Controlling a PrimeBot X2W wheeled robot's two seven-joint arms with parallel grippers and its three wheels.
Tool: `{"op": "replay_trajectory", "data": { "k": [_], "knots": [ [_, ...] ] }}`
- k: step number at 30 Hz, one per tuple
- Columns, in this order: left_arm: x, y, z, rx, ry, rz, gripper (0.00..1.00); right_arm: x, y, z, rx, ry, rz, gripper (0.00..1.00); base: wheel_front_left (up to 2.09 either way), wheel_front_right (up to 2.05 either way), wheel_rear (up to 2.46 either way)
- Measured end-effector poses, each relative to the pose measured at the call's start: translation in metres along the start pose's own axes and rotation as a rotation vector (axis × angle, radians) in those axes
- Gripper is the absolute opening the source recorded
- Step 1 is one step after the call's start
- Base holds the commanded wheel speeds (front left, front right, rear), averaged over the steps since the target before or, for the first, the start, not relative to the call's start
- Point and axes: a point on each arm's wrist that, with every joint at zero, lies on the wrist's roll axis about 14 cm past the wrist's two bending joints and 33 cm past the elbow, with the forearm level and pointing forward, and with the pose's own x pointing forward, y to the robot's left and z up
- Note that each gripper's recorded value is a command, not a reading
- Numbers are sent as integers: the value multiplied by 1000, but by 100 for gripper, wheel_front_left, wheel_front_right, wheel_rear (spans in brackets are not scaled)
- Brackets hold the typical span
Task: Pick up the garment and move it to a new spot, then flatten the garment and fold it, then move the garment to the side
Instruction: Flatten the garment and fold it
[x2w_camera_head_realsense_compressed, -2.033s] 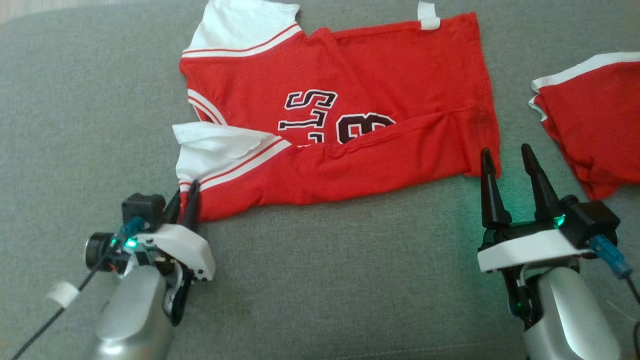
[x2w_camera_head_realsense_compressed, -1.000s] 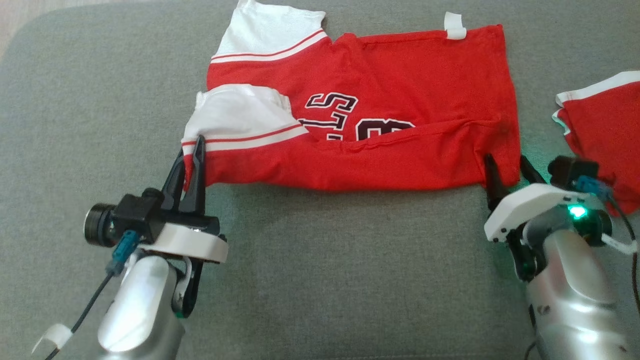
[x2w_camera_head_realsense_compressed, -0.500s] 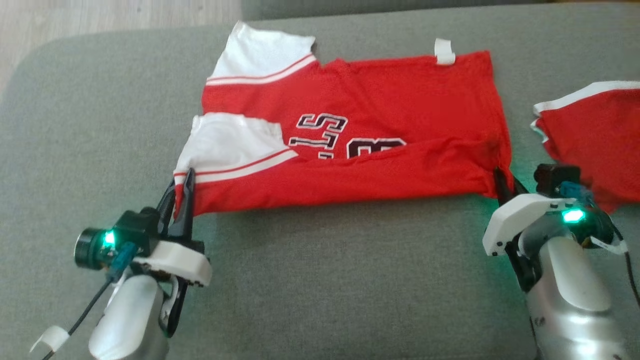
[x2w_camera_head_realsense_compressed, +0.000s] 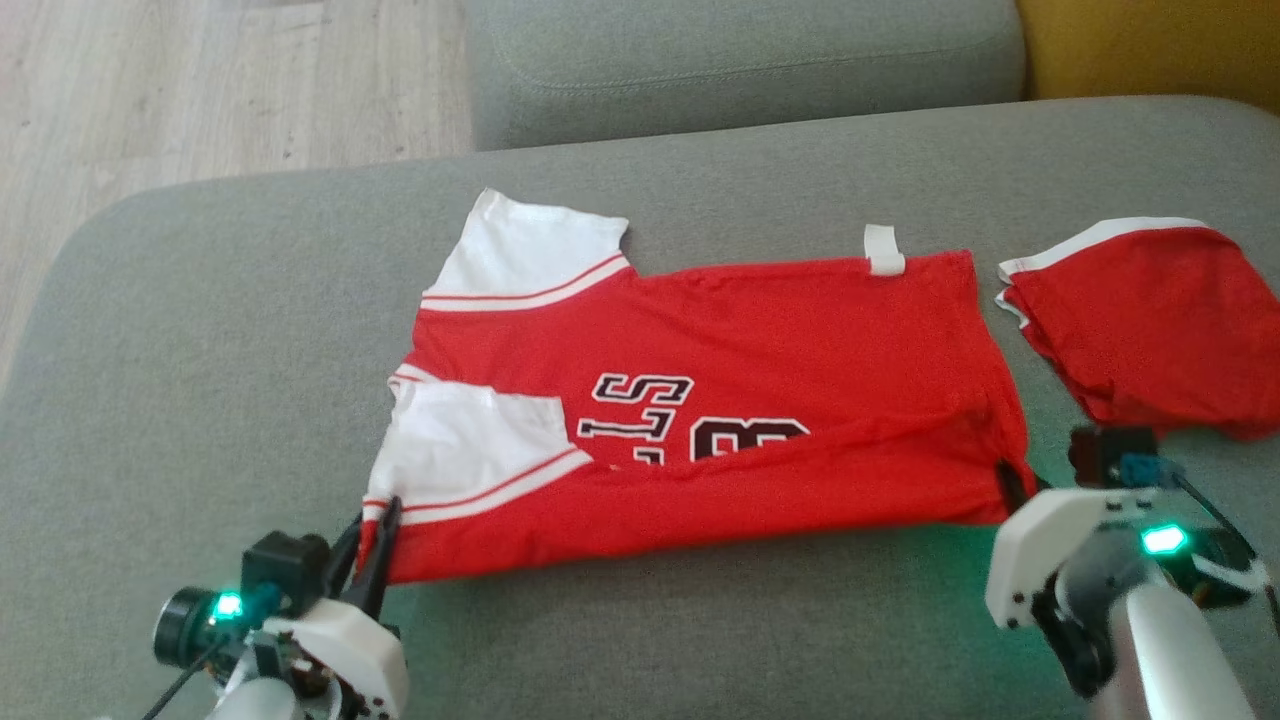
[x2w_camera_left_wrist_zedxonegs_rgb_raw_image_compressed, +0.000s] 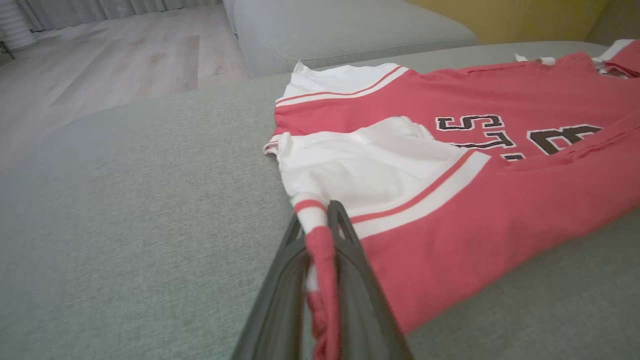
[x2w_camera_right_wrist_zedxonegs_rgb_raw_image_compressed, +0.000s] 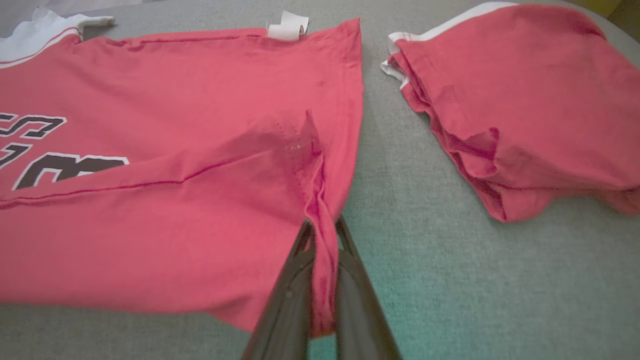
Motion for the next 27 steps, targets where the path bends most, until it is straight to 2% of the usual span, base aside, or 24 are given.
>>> {"op": "replay_trajectory", "data": {
  "k": [8, 9, 10, 11, 16, 18, 21, 24, 27],
  "knots": [
    [-5, -13, -2, -5, 23, -36, 0, -15, -6, -22, 60, 38, -12, 0, 0, 0, 0],
    [-4, -13, -2, -7, 24, -32, 30, -14, -7, -21, 72, 30, -13, 56, 0, 0, 0],
    [-4, -13, -1, -9, 19, -29, 58, -14, -8, -18, 77, 13, -15, 100, 0, 0, 0],
    [-3, -12, 2, -12, 8, -20, 100, -13, -8, -14, 79, -7, -13, 100, 0, 0, 0],
    [-1, 0, 22, -7, -100, 69, 100, -13, -1, 29, 110, -231, 16, 100, 0, 0, 0],
    [2, 4, 51, -31, -227, 99, 100, -14, 5, 47, 114, -317, 35, 100, 0, 0, 0],
    [5, -3, 96, -54, -394, 84, 100, -16, 10, 67, 128, -431, 53, 100, 0, 0, 0],
    [8, -8, 117, -77, -464, 68, 100, -14, 11, 68, 141, -473, 58, 100, 0, 0, 0],
    [19, -13, 121, -48, -467, 23, 100, -5, 11, 61, 165, -466, 58, 100, 0, 0, 0]
  ]
}}
